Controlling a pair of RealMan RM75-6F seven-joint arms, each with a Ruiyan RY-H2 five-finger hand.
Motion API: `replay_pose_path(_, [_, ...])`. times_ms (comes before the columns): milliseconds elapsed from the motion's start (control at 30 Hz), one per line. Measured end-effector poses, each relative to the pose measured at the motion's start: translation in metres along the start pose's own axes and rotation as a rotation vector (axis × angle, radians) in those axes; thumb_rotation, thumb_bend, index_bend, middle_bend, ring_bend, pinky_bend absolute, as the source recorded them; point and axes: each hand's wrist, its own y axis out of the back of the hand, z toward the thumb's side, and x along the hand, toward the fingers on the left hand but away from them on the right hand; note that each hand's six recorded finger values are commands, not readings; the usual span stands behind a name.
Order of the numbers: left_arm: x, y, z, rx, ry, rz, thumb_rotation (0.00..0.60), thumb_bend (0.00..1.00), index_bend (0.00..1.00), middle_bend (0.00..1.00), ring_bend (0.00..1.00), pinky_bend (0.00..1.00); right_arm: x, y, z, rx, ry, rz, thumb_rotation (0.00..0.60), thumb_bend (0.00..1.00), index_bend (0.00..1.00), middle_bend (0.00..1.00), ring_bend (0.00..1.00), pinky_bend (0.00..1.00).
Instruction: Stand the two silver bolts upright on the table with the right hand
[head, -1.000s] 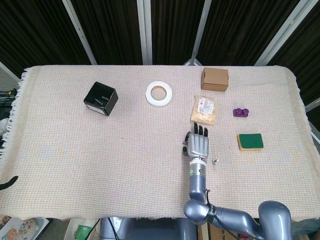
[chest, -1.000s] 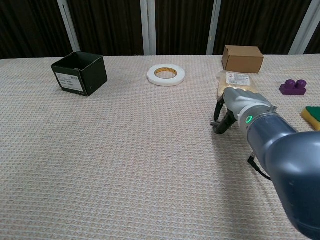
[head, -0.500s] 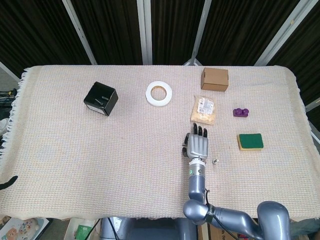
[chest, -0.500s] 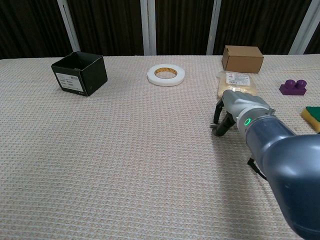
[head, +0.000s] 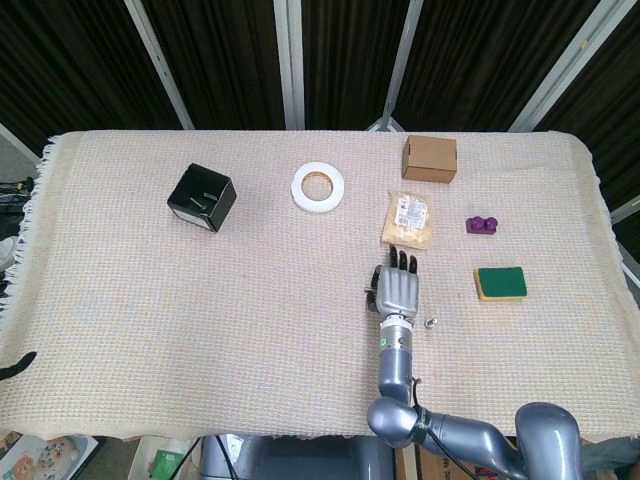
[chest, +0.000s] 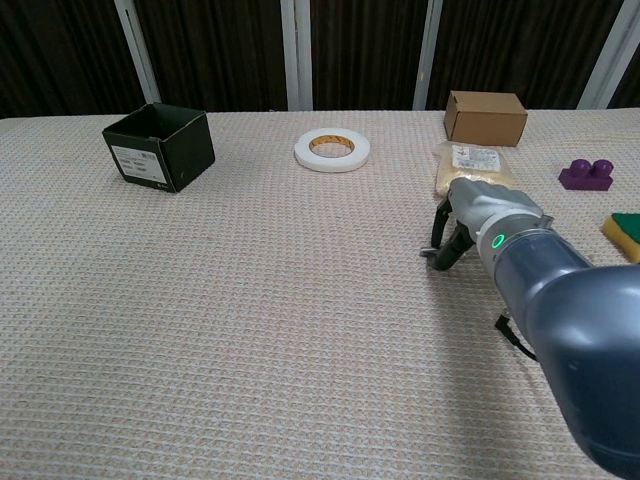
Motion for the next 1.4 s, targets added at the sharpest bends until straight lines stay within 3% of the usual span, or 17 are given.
replay_pose_path(800, [0.0, 0.0, -0.001, -0.001, 0.002, 0.0, 0.6, 0.15, 0.14, 0.12, 0.01, 0.08, 0.0, -0.003, 0.0, -0.001, 0.0, 0.011, 0.6, 0.36, 0.59, 0.0, 0.0, 0.01])
replay_pose_path(1400, [0.0, 0.0, 0.0, 0.001, 0.003, -0.001, 0.6, 0.15, 0.14, 0.12, 0.01, 0.08, 0.004, 0.011, 0.002, -0.037, 0.019, -0.009, 0.6, 0.36, 0.59, 0.0, 0.0, 0.01])
